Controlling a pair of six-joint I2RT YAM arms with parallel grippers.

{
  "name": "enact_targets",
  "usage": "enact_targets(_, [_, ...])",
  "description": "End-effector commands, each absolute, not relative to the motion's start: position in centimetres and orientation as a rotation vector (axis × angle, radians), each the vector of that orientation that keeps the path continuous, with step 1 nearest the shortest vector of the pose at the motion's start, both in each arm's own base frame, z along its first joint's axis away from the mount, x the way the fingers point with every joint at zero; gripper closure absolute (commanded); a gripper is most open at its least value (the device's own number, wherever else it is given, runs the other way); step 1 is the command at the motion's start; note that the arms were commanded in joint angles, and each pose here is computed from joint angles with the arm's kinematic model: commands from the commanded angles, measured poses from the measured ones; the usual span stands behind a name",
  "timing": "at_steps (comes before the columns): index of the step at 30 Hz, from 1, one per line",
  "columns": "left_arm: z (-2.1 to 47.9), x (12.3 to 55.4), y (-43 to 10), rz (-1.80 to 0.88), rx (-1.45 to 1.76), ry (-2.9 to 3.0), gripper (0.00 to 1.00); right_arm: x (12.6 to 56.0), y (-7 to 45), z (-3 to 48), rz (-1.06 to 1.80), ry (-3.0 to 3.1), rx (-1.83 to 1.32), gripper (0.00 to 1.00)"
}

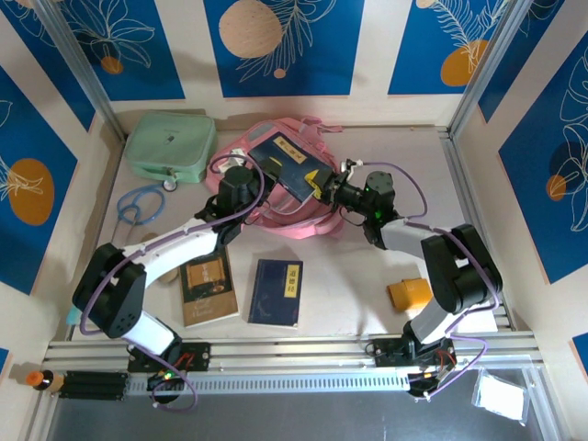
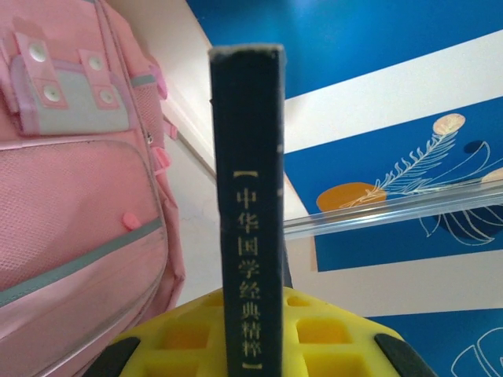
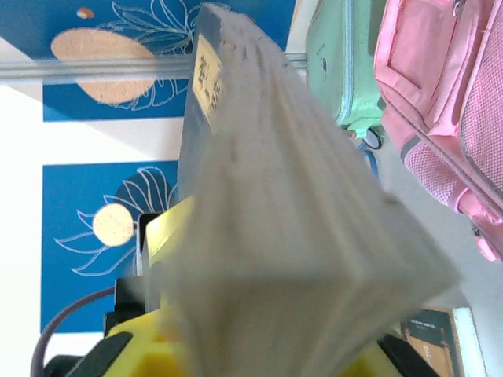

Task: Pack the student bag
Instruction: Pass the book, then open the student bag at the top-center of the table.

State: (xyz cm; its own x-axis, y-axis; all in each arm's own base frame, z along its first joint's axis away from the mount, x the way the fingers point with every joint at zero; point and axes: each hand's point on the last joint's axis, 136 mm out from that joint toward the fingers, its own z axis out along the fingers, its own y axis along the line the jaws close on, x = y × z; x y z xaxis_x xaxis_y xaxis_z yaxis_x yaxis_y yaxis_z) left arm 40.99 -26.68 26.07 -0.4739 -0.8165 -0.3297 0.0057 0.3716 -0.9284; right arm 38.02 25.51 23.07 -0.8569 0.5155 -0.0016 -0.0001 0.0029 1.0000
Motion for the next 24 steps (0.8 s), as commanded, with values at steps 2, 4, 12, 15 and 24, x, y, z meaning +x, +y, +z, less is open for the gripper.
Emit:
enact_targets(2, [26.4,40.8,-25.4,-1.093,-0.671,1.802,0.82,38.1,24.5,24.0,1.8,1.938,0.477,0.97])
enact_targets(4, [25.4,40.5,-25.2,-1.003,-0.596,1.861,0.65,38.0,23.9,24.0,1.732,1.968,0.453,1.0])
enact_targets(12, [21.3,38.3,-28.4,-0.757,0.06,2.051,0.21,37.5,18.6,23.8,1.406,2.07,0.392,1.0])
enact_targets(15, [19.2,37.8,-29.9,-0.667,0.251,2.157,0.14,37.4,16.1,23.5,1.282,2.099,0.398,1.0])
enact_targets(24, [14.1,38.6,-33.0,-0.312,0.66,2.372,0.17,36.4,8.9,22.8,0.964,2.116,0.523,1.0])
